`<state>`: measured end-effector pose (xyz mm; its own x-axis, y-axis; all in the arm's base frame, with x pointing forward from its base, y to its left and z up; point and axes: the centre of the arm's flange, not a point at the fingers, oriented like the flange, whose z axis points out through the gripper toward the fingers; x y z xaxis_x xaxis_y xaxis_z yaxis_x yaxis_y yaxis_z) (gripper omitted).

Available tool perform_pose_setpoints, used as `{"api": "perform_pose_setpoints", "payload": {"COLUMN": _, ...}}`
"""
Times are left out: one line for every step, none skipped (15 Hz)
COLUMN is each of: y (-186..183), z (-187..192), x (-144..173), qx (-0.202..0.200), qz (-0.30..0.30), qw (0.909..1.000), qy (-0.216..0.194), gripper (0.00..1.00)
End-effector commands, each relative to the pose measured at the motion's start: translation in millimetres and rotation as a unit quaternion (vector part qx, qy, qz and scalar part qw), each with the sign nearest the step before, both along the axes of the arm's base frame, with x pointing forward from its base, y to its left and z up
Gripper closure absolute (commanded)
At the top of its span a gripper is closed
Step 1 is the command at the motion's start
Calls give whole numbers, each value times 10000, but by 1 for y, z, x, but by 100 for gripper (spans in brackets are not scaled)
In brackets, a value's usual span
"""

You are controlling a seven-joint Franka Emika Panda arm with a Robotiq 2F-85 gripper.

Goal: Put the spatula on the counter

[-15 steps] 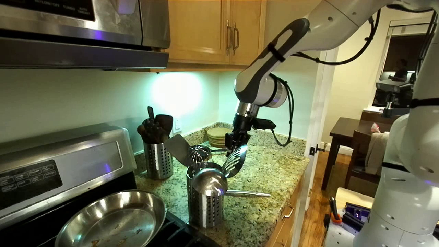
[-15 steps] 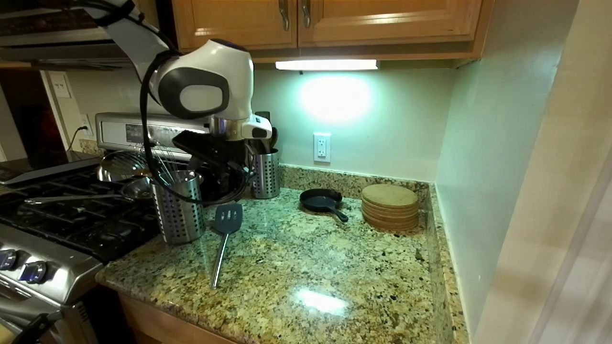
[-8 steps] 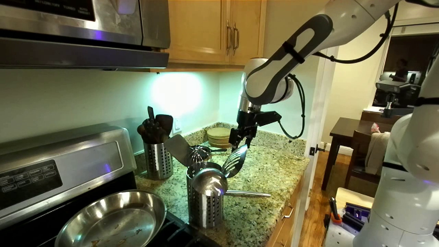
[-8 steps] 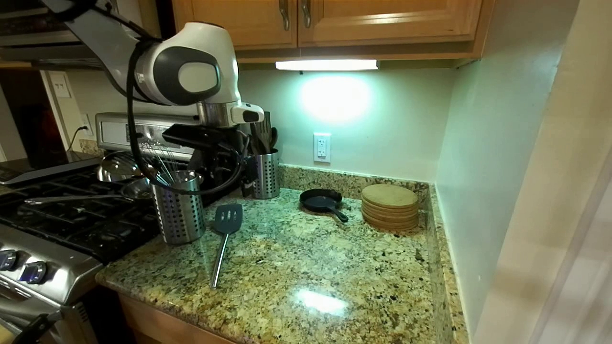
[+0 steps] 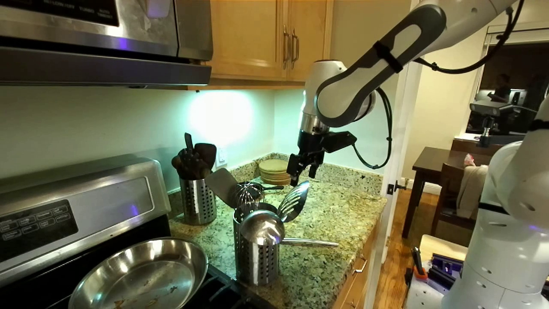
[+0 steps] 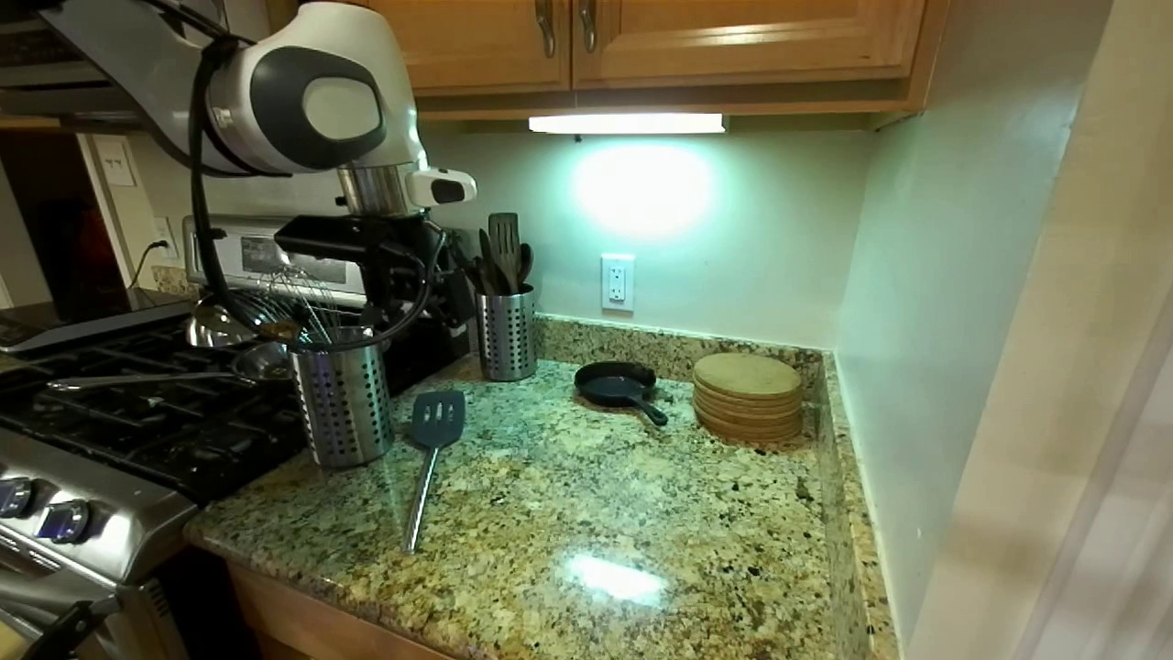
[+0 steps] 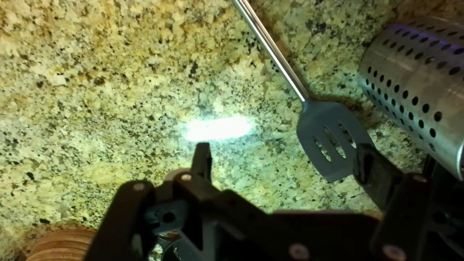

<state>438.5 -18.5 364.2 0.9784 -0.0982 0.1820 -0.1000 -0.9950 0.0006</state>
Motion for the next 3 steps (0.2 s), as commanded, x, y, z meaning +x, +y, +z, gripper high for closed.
{"api": "perform_pose_setpoints", "payload": {"y": 0, "z": 0, "x": 0, "qx": 0, "qz": -6, "qw": 10000, "qy": -3, "gripper": 0}}
{"api": "perform_pose_setpoints", "payload": {"y": 0, "z": 0, "x": 0, "qx": 0, "qz": -10, "qw": 10000, "qy": -3, "gripper": 0}}
{"api": "perform_pose_setpoints", "payload": {"y": 0, "z": 0, "x": -1, "qx": 0, "qz": -13, "qw": 10000, "qy": -2, "gripper": 0}}
